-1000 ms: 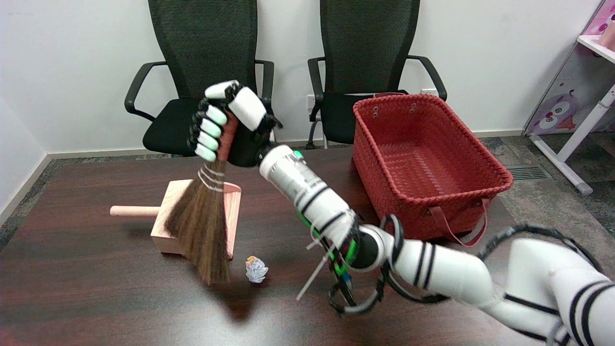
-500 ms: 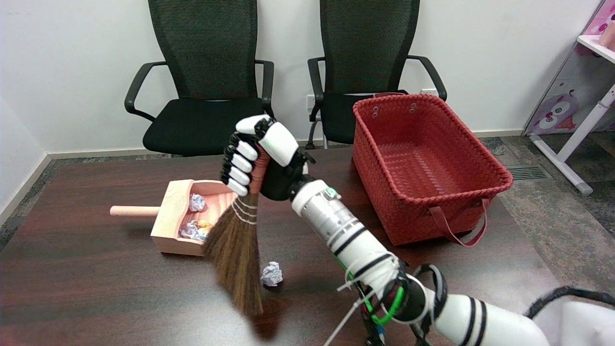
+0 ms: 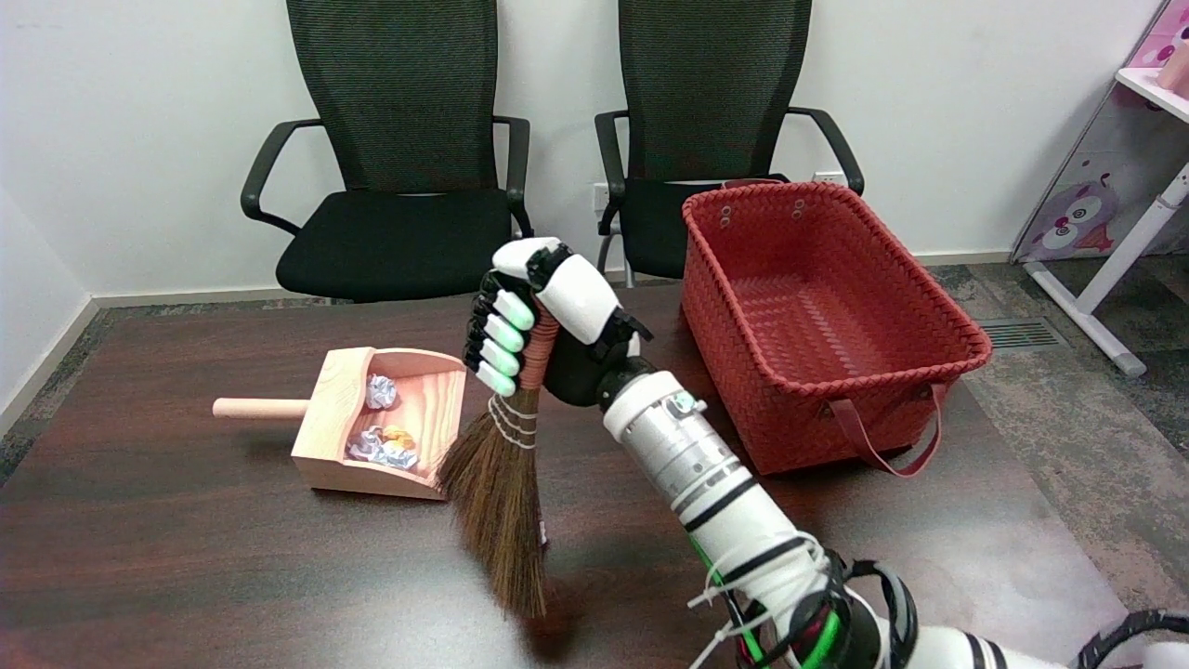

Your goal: Sweep the paper ball into the dustpan.

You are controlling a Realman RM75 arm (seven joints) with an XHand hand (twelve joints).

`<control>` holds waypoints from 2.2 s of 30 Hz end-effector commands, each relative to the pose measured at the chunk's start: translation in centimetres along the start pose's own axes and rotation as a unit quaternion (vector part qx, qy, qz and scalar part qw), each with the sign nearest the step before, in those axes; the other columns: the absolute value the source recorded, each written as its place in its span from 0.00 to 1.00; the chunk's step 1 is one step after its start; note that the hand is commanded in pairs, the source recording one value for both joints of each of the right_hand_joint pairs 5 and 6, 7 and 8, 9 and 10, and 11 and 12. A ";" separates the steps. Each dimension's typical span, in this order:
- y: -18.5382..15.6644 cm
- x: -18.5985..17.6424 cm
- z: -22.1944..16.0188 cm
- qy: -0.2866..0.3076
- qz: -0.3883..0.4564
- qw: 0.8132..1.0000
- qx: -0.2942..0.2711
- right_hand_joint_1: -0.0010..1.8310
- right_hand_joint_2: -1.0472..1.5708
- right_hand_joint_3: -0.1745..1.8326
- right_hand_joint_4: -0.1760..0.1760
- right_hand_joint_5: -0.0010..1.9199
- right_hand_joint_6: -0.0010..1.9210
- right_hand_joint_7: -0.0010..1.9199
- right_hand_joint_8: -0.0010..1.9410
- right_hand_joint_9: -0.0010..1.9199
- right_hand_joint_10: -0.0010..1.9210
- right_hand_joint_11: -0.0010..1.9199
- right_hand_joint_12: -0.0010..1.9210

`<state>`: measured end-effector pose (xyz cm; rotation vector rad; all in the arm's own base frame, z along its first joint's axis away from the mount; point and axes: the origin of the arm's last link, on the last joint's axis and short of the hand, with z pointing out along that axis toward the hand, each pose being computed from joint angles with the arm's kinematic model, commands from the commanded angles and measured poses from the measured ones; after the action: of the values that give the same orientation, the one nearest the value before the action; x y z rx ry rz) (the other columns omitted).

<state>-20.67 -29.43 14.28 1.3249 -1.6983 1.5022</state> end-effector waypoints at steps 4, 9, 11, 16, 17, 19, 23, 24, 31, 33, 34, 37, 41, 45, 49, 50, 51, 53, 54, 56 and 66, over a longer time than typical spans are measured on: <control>-2.7 -2.0 -6.5 0.134 0.005 0.988 0.078 0.31 0.93 0.84 0.64 1.00 1.00 1.00 0.99 1.00 1.00 1.00 1.00; -1.6 -2.7 -9.1 0.201 0.000 0.977 0.078 0.31 0.89 0.87 0.62 1.00 1.00 1.00 0.99 1.00 1.00 1.00 1.00; -1.3 -3.3 -9.5 0.229 -0.014 0.969 0.087 0.31 0.87 0.88 0.61 1.00 1.00 1.00 0.99 1.00 1.00 1.00 1.00; -1.3 -4.5 -8.9 0.266 -0.058 0.955 0.118 0.31 0.87 0.88 0.61 1.00 1.00 1.00 0.99 1.00 1.00 1.00 1.00; -1.3 -4.7 -8.8 0.273 -0.059 0.952 0.122 0.31 0.87 0.88 0.61 1.00 1.00 1.00 0.99 1.00 1.00 1.00 1.00; -0.9 -4.9 -8.2 0.302 -0.070 0.942 0.127 0.31 0.87 0.88 0.61 1.00 1.00 1.00 0.99 1.00 1.00 1.00 1.00; -0.3 -4.7 -7.2 0.339 -0.089 0.928 0.128 0.30 0.88 0.87 0.62 1.00 1.00 1.00 0.99 1.00 1.00 1.00 1.00; 0.0 -4.5 -7.0 0.352 -0.090 0.923 0.127 0.30 0.88 0.87 0.62 1.00 1.00 1.00 0.99 1.00 1.00 1.00 1.00; 1.4 -3.1 -5.7 0.404 -0.074 0.902 0.133 0.29 0.89 0.86 0.63 1.00 1.00 1.00 0.99 1.00 1.00 1.00 1.00; 1.4 -2.8 -5.8 0.421 -0.075 0.892 0.146 0.29 0.89 0.86 0.63 1.00 1.00 1.00 0.99 1.00 1.00 1.00 1.00; 1.5 -2.9 -5.9 0.431 -0.078 0.886 0.153 0.29 0.89 0.86 0.63 1.00 1.00 1.00 0.99 1.00 1.00 1.00 1.00; 2.1 -3.4 -5.4 0.438 -0.082 0.881 0.159 0.28 0.88 0.86 0.63 1.00 1.00 1.00 0.99 1.00 1.00 1.00 1.00; 3.0 -3.3 -4.8 0.453 -0.076 0.875 0.155 0.28 0.89 0.84 0.64 1.00 1.00 1.00 0.99 1.00 1.00 1.00 1.00; 3.8 -3.7 -5.2 0.473 -0.077 0.863 0.157 0.27 0.91 0.83 0.65 1.00 1.00 1.00 0.99 1.00 1.00 1.00 1.00; 4.7 -4.0 -5.7 0.495 -0.071 0.854 0.142 0.27 0.91 0.81 0.66 1.00 1.00 1.00 0.99 1.00 1.00 1.00 1.00; 5.0 -4.0 -6.0 0.502 -0.066 0.851 0.137 0.27 0.92 0.81 0.66 1.00 1.00 1.00 0.99 1.00 1.00 1.00 1.00; 5.3 -4.1 -6.2 0.507 -0.062 0.850 0.131 0.26 0.92 0.81 0.66 1.00 1.00 1.00 0.99 1.00 1.00 1.00 1.00; 5.5 -4.3 -6.5 0.510 -0.058 0.849 0.127 0.26 0.92 0.81 0.67 1.00 1.00 1.00 0.99 1.00 1.00 1.00 1.00; 5.5 -4.6 -6.7 0.512 -0.058 0.847 0.130 0.26 0.92 0.80 0.67 1.00 1.00 1.00 0.99 1.00 1.00 1.00 1.00; 5.3 -4.9 -7.2 0.517 -0.063 0.842 0.137 0.26 0.93 0.80 0.67 1.00 1.00 1.00 0.99 1.00 1.00 1.00 1.00; 5.5 -5.7 -7.1 0.494 -0.075 0.855 0.137 0.25 0.93 0.81 0.67 1.00 1.00 1.00 0.99 1.00 1.00 1.00 1.00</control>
<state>-24.48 -22.29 10.49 0.5565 -0.7417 1.9067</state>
